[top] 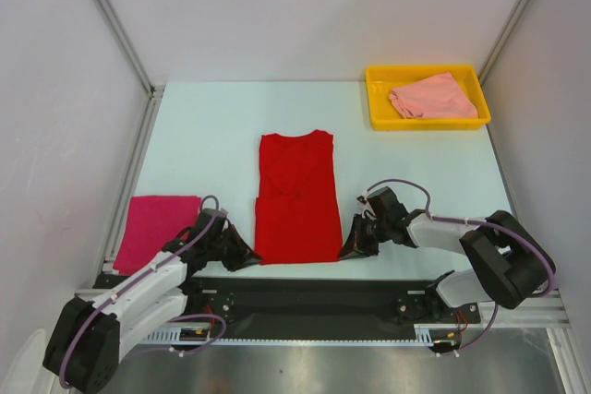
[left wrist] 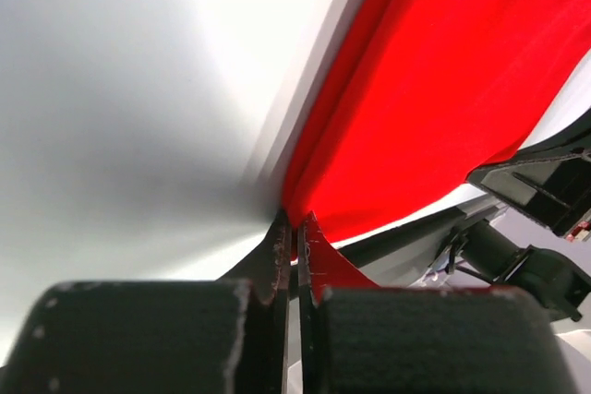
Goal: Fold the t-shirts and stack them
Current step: Fold the tshirt
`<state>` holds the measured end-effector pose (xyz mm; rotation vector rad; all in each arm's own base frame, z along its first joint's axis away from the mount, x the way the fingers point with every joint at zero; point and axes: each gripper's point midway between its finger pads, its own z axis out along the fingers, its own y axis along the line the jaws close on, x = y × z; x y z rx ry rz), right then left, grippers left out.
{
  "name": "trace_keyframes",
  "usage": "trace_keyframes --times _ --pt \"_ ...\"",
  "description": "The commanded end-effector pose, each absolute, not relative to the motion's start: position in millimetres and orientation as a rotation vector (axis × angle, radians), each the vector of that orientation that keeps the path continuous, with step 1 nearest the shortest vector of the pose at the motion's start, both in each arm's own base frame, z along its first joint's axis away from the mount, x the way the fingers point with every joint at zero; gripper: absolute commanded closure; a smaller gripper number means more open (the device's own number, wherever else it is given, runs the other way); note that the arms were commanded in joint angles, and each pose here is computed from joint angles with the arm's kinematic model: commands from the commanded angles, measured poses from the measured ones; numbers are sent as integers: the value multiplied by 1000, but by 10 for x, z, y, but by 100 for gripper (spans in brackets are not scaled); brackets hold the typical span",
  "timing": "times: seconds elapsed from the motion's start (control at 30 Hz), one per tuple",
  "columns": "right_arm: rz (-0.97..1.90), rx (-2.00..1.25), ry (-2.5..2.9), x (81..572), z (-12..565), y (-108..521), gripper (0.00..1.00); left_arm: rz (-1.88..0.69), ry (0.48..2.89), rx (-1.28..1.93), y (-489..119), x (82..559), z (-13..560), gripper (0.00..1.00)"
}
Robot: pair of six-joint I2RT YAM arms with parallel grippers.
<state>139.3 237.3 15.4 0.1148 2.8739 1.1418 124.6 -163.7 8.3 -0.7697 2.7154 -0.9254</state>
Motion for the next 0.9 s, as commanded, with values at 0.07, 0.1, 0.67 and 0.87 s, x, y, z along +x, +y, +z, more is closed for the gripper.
trace_keyframes --times 0.07,0.1,0.67,0.87 --pt "1126 86 2841 1409 172 2350 100 -710 2785 -720 -1389 1107 -89 100" --pt "1130 84 2840 1395 180 2348 100 -726 2779 -710 -1402 1106 -63 100" --pt "1225 35 2648 2153 1111 2547 100 -661 2601 -400 -1616 2168 1116 100" --pt "1234 62 2598 2904 1317 2528 100 -705 2529 -410 -1636 2827 1372 100"
